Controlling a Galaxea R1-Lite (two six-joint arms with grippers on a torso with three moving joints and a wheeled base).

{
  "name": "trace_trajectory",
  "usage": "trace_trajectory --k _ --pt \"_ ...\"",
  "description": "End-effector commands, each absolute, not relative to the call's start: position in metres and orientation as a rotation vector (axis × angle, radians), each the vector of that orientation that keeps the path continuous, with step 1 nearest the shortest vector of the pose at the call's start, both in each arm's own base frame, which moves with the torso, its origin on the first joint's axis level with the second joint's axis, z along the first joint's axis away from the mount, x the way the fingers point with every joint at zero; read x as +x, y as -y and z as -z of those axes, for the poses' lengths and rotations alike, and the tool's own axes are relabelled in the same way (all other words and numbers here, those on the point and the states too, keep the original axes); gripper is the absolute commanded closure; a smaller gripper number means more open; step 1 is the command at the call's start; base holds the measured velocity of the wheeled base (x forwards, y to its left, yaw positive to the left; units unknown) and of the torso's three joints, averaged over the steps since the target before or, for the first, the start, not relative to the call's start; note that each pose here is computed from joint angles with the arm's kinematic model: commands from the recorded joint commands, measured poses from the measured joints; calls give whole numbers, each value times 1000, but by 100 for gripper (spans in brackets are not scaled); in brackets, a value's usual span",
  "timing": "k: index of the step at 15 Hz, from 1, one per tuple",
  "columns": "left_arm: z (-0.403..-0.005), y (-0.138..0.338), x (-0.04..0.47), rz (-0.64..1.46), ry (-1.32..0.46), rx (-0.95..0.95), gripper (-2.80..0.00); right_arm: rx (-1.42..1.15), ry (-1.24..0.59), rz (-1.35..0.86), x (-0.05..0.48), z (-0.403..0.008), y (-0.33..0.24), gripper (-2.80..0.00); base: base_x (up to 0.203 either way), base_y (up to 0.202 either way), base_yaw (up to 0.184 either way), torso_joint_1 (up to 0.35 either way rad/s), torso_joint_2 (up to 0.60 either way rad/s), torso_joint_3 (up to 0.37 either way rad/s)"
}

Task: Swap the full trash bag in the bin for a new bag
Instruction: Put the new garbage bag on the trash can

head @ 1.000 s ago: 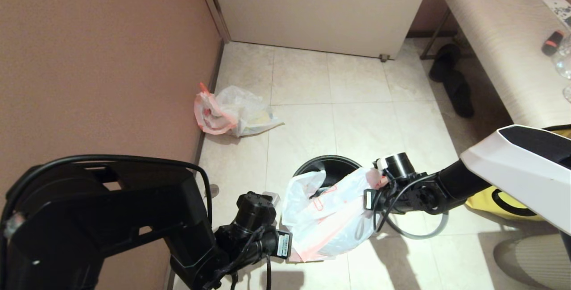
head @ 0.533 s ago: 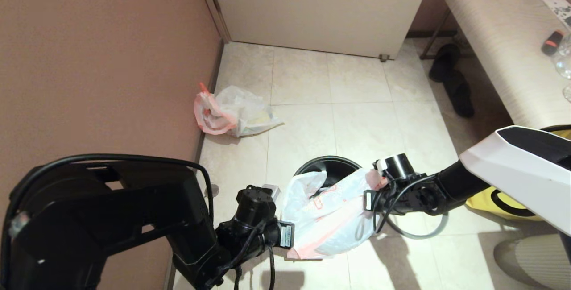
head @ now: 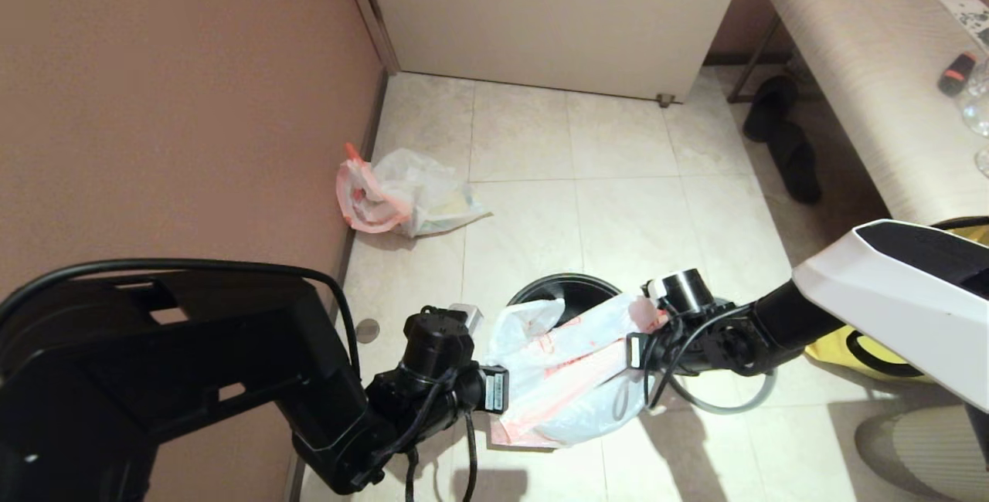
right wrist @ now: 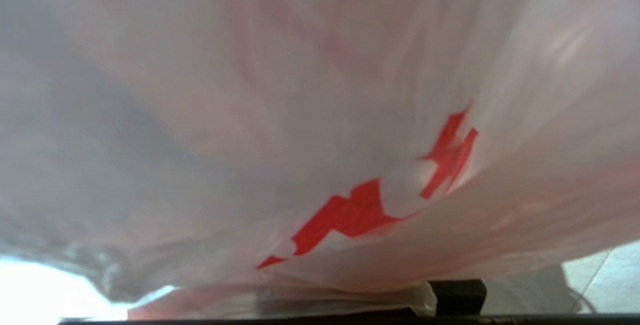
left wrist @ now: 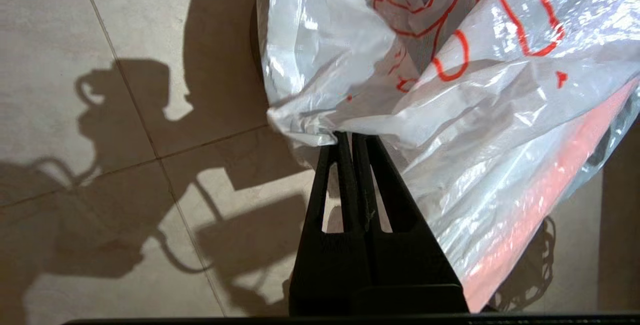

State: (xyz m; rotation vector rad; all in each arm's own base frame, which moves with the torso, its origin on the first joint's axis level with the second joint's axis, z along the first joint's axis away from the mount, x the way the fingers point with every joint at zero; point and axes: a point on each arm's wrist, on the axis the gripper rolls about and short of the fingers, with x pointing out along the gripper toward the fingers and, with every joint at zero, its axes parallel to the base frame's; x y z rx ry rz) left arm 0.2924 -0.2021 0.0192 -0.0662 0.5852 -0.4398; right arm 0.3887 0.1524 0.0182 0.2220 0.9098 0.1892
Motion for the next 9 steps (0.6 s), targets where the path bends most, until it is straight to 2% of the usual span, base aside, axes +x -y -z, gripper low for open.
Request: trace_trajectory --k 1,6,9 --pt "-22 204 296 441 -568 -75 0 215 -916 -195 387 -16 -155 0 0 0 0 0 0 0" --pt "-19 221 315 458 -538 -74 0 184 -939 -211 379 -11 -158 0 0 0 0 0 0 0" --pt "0 230 325 448 -629 -11 0 184 -937 -216 379 -12 -159 0 0 0 0 0 0 0"
